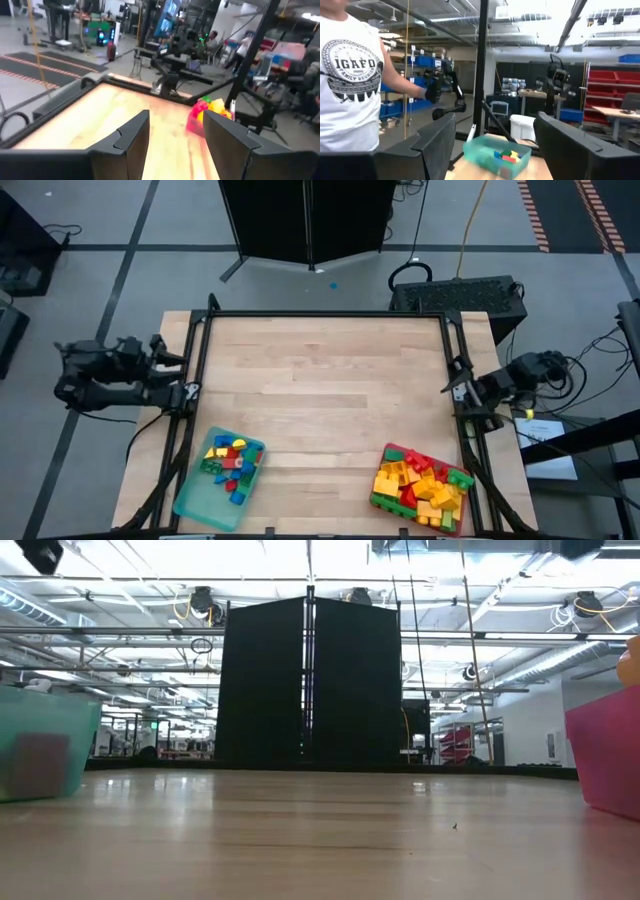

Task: Sort blocks by size
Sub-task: Return to Home Position

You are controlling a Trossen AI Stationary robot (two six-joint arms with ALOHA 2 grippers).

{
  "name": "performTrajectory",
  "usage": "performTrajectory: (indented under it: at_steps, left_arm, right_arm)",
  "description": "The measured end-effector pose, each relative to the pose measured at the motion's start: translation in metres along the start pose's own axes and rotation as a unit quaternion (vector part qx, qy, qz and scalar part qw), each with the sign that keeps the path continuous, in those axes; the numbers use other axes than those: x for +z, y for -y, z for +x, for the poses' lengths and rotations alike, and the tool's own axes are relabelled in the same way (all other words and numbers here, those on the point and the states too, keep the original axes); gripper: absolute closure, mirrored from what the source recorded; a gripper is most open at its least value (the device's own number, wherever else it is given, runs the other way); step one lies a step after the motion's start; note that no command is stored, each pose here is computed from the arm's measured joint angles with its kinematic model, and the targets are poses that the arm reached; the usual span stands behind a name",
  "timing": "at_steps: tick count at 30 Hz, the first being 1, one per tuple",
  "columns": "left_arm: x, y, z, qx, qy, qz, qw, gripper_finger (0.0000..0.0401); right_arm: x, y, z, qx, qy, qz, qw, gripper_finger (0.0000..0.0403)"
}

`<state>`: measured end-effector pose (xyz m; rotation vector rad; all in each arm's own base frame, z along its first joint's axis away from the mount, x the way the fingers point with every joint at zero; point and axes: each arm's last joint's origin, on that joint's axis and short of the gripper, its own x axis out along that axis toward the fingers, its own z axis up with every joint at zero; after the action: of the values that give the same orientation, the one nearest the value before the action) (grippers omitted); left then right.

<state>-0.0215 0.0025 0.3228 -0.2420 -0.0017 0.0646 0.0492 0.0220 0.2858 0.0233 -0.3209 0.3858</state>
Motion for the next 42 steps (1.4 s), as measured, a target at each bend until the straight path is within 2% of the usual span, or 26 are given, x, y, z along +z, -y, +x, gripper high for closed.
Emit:
performTrajectory:
  at_steps: [5, 7, 9, 12, 19, 25, 37, 42]
  left_arm:
    - [-0.014, 0.000, 0.023, -0.030, -0.003, -0.016, 0.999, 0.0214]
    - [-0.022, 0.000, 0.032, -0.046, -0.012, -0.015, 0.999, 0.0214]
    - [-0.027, 0.000, 0.038, -0.057, -0.012, -0.015, 0.998, 0.0214]
    - [-0.043, -0.003, 0.049, -0.051, -0.040, -0.020, 0.998, 0.0214]
    - [-0.064, -0.006, 0.069, -0.058, -0.043, -0.027, 0.997, 0.0214]
    - [-0.087, -0.010, 0.089, -0.074, -0.027, -0.036, 0.996, 0.0214]
    - [-0.148, -0.022, 0.115, -0.085, -0.047, -0.060, 0.993, 0.0214]
    - [-0.151, -0.022, 0.118, -0.092, -0.025, -0.032, 0.995, 0.0214]
  right_arm:
    - [-0.018, -0.001, 0.002, 0.000, 0.005, 0.017, 1.000, 0.0142]
    - [-0.035, -0.002, 0.005, 0.002, -0.015, 0.023, 1.000, 0.0142]
    - [-0.047, -0.003, 0.007, 0.001, -0.003, 0.024, 1.000, 0.0142]
    - [-0.061, -0.004, 0.009, 0.000, 0.010, 0.031, 0.999, 0.0142]
    - [-0.089, -0.006, 0.008, 0.000, 0.035, 0.041, 0.999, 0.0142]
    - [-0.091, -0.005, 0.009, -0.003, 0.022, 0.036, 0.999, 0.0142]
    - [-0.098, -0.006, 0.009, -0.003, -0.012, 0.041, 0.999, 0.0142]
    - [-0.103, -0.006, 0.008, -0.003, -0.034, 0.046, 0.998, 0.0142]
